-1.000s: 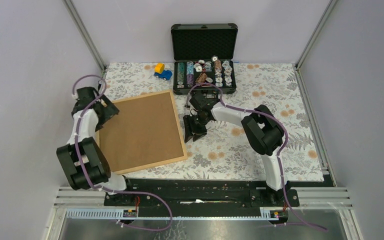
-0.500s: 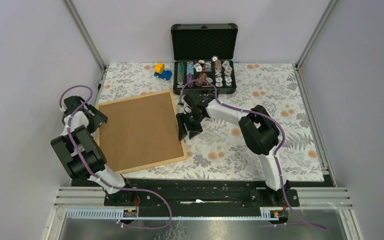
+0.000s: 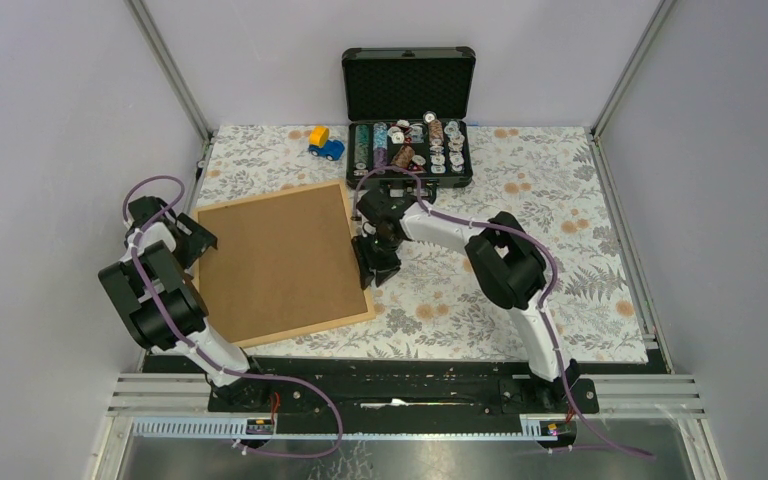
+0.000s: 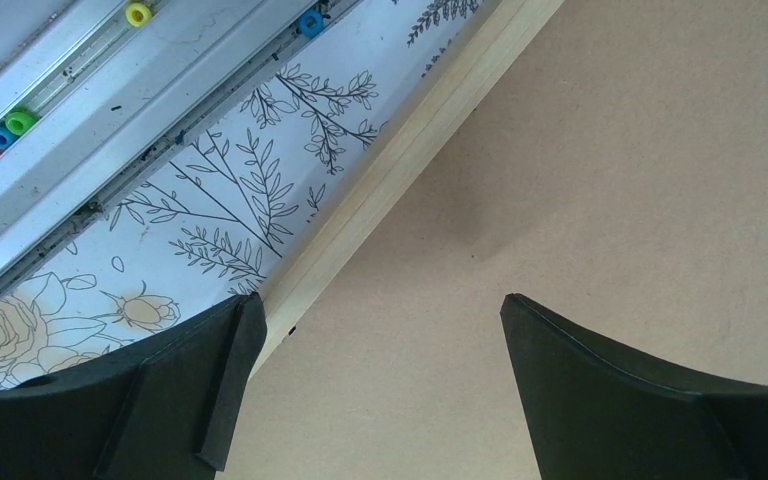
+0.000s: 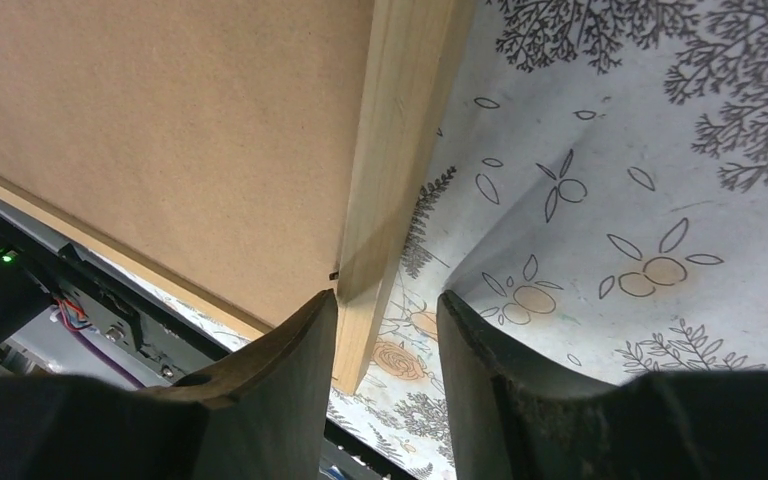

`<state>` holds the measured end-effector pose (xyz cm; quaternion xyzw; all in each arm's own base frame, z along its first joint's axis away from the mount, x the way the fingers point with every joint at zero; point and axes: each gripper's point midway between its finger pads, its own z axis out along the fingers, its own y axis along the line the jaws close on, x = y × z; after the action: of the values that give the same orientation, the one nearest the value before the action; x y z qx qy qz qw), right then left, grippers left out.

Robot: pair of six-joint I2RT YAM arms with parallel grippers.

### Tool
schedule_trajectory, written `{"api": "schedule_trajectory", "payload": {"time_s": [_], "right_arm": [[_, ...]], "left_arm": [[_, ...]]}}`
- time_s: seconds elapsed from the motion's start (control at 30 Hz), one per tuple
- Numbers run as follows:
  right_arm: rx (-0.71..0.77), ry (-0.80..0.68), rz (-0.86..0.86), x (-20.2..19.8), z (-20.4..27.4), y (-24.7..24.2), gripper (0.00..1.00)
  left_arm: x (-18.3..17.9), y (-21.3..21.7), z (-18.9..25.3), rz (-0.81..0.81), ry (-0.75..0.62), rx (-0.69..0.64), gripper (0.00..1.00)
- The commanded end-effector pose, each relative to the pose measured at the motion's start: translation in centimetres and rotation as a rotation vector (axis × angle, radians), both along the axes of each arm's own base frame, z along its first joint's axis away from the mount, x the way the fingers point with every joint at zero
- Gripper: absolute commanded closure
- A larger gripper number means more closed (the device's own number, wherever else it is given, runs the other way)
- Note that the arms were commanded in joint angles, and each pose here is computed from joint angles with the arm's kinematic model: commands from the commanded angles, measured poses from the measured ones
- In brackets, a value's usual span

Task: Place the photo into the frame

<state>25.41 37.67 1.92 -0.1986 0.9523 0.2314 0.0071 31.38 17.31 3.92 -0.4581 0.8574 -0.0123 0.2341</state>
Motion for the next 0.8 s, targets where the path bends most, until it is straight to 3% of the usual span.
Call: {"api": "schedule_trajectory", "payload": {"time_s": [0.0,0.77], "right_arm": [[-0.055,-0.005,0.002,-0.1,-0.4,0.1,0.53],[-0.348,-0.083,-0.061,0.0,-5.3,-2.2,0.56]], "left_arm": [[0.5,-1.9,-1.2,-0.023,-0.029,-0.094,0.01],[0.3,-3.2,-2.3,0.0,-0.024,-0.176,0.01]]}}
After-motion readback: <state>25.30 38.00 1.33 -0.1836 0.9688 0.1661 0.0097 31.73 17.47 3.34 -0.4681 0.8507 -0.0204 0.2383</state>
